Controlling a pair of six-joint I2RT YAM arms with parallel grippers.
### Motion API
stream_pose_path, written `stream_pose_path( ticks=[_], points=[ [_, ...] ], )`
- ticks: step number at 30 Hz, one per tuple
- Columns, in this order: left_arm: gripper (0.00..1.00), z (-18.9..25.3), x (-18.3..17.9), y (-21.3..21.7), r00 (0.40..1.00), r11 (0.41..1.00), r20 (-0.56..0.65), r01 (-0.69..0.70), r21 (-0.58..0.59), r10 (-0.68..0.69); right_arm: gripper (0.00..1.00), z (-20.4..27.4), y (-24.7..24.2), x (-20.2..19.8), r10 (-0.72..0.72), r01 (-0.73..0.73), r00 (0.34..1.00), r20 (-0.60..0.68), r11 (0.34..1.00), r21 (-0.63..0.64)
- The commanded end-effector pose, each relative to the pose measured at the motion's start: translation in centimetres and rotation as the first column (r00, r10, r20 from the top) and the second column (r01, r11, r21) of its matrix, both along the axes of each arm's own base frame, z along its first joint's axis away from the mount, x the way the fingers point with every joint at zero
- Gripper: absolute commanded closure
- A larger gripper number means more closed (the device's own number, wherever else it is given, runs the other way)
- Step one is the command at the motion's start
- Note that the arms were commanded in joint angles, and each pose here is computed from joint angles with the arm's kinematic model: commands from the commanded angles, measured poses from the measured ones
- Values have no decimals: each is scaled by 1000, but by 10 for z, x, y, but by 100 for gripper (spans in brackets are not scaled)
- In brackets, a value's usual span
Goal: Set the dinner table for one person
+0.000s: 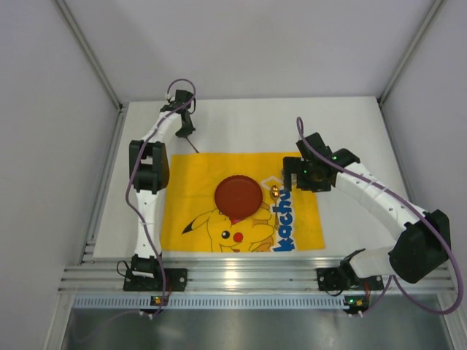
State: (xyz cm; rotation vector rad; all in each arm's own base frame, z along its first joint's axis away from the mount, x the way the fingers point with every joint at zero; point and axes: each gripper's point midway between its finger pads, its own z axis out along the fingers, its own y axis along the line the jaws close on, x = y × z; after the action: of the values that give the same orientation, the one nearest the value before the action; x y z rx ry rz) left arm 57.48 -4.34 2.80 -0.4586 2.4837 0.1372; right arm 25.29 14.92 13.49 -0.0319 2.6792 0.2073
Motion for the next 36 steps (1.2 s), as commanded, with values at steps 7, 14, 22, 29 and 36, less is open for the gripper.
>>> stream_pose_path(
  ticks=[7, 14, 22, 29, 36],
  points=[
    [100, -40, -44, 3, 978, 999, -203, 40, 7, -38, 0, 2, 2, 6, -12, 12, 1000, 22, 1000, 22],
    [100, -3, -3, -2, 997, 999, -62, 43, -33, -45, 0, 0, 4, 8, -5, 4, 1000, 17, 1000, 20],
    [100, 90, 46, 2, 975, 999, 219, 51, -19, -45, 0, 0, 3, 8, -3, 3, 1000, 22, 1000, 15],
    [100, 189, 62, 6, 892, 999, 450, 52, 2, -47, 0, 1, 3, 11, 5, -5, 999, 34, 1000, 9],
    [100, 258, 52, 1, 829, 996, 555, 84, -11, -64, 0, 6, 4, 15, 15, -16, 998, 56, 1000, 17]
  ],
)
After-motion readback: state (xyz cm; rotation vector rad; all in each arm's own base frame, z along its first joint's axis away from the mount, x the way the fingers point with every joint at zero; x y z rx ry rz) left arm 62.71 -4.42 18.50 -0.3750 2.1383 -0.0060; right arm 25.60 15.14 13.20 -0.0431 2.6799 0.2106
